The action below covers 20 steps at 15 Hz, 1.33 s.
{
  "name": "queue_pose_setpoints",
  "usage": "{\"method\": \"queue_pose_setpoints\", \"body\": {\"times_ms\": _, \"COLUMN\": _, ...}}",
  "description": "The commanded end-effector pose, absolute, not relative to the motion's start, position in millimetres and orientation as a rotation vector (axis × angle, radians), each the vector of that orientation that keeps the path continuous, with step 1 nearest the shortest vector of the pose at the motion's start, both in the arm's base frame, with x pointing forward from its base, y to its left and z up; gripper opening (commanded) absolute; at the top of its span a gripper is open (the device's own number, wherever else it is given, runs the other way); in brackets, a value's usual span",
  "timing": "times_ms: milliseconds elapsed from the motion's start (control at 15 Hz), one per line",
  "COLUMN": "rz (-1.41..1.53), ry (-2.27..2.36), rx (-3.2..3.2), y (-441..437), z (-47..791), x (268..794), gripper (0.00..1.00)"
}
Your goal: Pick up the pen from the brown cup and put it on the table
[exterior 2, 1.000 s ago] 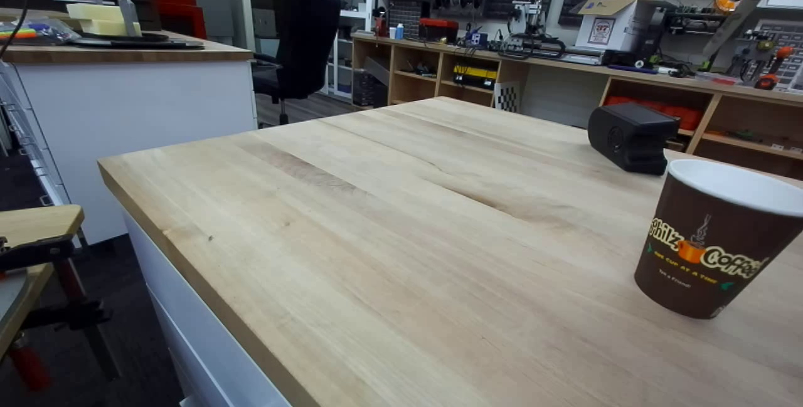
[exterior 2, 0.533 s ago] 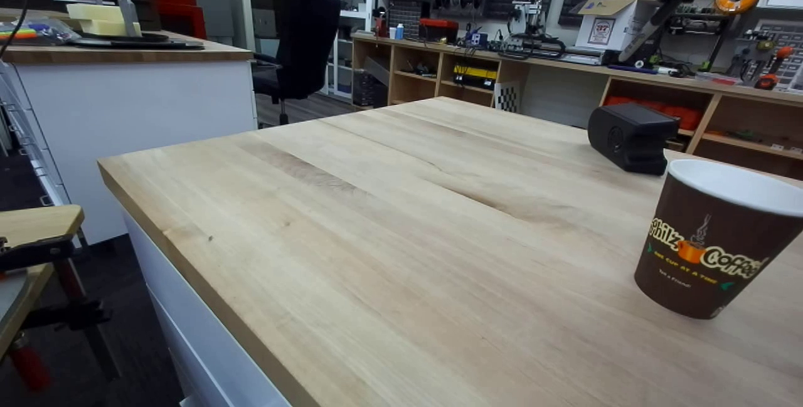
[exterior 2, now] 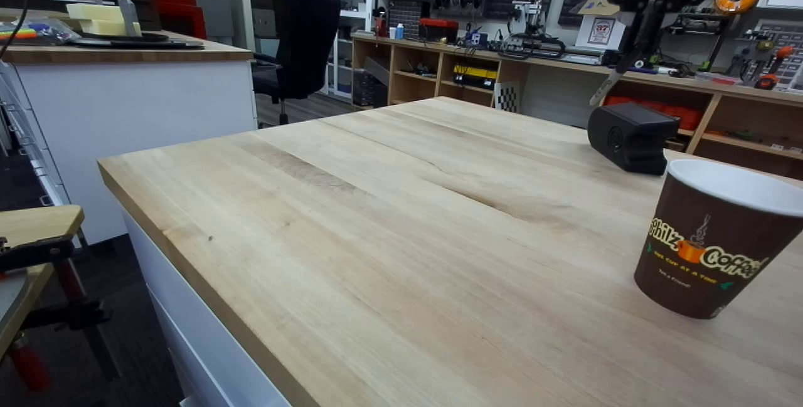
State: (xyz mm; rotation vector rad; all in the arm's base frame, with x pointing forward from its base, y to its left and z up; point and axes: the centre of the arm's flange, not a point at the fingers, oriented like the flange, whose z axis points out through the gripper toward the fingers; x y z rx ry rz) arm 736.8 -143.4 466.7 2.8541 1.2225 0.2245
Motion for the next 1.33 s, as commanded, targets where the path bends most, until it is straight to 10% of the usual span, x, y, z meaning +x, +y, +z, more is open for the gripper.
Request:
{"method": "queue_pose_setpoints", "body": {"times_ms": 0, "rz": 0.17, "ry": 1.147, "rx": 2.85, "y": -122.3, "z": 450.1, "x": 753.9, "gripper": 0.04}}
{"method": "queue_pose_setpoints", "body": {"times_ms": 1133, "rz": 0.042, "ry": 1.406, "rx": 2.815, "y": 45.9, "z": 378.8, "x": 760.4, "gripper": 0.04}}
{"method": "queue_pose_setpoints", "body": {"times_ms": 1267, "rz": 0.031, "ry": 1.416, "rx": 2.802, "y": 56.9, "z": 377.5, "x": 759.7, "gripper": 0.39}}
